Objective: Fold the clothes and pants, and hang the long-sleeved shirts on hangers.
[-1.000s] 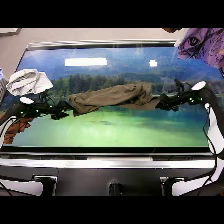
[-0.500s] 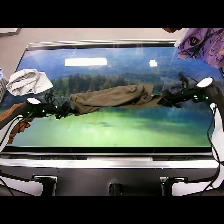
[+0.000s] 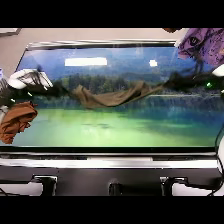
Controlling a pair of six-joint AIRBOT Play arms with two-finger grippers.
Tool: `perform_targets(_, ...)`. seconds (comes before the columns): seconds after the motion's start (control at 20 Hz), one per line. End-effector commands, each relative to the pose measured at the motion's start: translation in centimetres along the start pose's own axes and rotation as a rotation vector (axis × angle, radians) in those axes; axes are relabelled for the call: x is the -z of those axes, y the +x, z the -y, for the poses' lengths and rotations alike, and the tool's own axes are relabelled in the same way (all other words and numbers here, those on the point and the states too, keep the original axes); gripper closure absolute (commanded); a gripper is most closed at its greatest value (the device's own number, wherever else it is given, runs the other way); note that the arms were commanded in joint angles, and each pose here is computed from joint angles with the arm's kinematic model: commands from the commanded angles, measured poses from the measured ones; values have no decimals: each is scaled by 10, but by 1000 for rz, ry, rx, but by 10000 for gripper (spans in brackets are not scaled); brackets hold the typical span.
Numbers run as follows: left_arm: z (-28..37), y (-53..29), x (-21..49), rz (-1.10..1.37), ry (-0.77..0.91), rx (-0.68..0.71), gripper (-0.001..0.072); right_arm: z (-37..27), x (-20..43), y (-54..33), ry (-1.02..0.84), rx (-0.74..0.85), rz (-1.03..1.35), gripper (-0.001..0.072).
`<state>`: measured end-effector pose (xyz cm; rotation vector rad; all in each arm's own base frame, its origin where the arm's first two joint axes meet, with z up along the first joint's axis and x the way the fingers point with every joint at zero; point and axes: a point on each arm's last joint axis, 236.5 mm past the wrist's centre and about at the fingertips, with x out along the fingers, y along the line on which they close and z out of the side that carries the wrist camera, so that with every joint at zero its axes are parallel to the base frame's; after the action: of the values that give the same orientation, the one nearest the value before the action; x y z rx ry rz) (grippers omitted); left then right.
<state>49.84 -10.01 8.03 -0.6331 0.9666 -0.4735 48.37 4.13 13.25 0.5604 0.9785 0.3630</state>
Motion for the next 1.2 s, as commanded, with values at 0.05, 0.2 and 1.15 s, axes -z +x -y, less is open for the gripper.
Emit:
perform_targets(0.05, 157, -186, -102, 403, 366, 55, 695, -119, -89, -136, -191, -66, 393, 685)
perform_targets(0.2, 236, -313, -100, 686, 539, 10, 694, -197, -81, -235, -307, -114, 608, 684)
perform_targets(1.15, 189, -372, -64, 787, 394, -236, 694, -174, -18, -267, -194, 73, 554, 683)
